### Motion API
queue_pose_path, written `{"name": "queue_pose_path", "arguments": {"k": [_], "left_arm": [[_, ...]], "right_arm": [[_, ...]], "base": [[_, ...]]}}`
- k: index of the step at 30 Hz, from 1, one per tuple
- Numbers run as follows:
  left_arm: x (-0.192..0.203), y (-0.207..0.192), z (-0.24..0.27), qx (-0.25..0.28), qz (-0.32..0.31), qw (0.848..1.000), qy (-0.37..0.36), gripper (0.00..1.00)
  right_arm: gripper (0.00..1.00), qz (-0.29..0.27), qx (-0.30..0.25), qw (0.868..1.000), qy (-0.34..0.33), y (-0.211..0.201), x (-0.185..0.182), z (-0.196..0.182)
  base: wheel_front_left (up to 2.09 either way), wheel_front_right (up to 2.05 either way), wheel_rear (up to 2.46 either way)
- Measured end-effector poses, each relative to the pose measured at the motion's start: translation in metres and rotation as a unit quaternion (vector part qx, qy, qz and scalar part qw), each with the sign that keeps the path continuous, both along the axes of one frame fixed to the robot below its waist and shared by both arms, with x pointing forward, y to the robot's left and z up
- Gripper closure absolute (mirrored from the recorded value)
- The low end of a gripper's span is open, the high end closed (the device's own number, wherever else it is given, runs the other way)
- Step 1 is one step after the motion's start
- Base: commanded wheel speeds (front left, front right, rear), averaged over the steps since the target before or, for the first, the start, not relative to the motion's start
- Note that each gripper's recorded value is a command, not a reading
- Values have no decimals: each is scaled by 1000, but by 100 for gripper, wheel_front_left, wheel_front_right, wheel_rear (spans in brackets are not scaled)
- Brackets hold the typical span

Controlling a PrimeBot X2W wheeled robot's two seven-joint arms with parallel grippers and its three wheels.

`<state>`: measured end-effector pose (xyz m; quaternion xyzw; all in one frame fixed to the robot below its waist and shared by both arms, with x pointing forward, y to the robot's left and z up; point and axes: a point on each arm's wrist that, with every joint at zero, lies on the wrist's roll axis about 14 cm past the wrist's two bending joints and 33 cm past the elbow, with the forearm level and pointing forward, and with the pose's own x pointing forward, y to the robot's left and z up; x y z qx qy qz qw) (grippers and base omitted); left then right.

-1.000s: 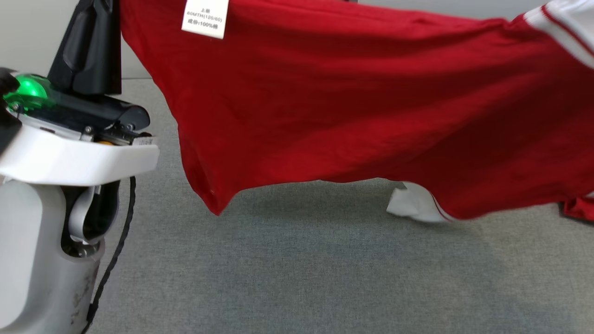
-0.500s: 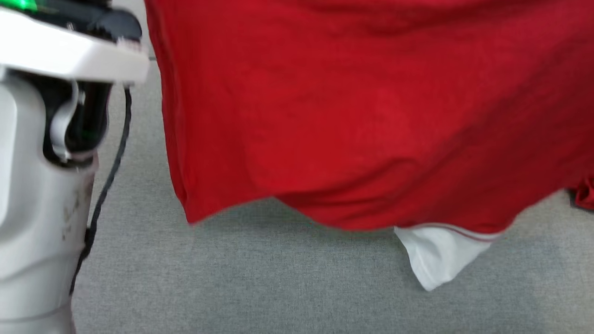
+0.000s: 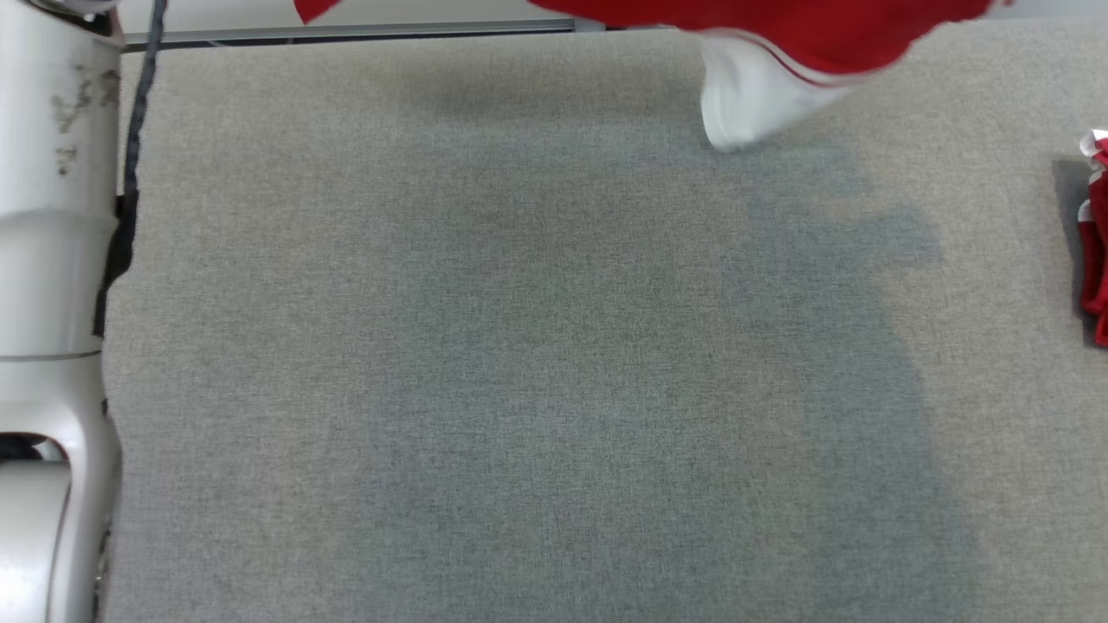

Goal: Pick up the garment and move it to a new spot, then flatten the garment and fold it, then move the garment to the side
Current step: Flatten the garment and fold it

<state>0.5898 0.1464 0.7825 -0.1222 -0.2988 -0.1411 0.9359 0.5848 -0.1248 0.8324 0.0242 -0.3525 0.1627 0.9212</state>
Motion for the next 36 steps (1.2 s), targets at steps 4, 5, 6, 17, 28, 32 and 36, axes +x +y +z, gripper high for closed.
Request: {"name": "queue_pose_path", "arguments": {"k": [4,5,6,17,28,32,36], "left_arm": [[24,-5,-53,1,3,997,76,100],[29,-5,-68,-8,4,995,98,100],[33,-6,-86,-14,2,992,121,100],[21,-12,-285,-47,7,936,348,100],[-17,-3,-320,-72,18,928,365,100],[-60,-1,-336,-78,20,923,377,100],[-104,2,-343,-83,23,920,382,100]], "right_arm": [[100,13,0,997,75,17,31,-47],[100,15,-3,995,101,21,39,-66],[100,18,0,992,128,25,45,-85],[100,22,1,924,382,38,39,-314],[100,27,29,911,410,19,-5,-364],[100,32,36,912,408,13,-46,-371],[100,35,47,915,399,7,-91,-370]], "base": [[0,0,0],[0,0,0],[0,0,0],[0,0,0],[0,0,0],[0,0,0],[0,0,0]]}}
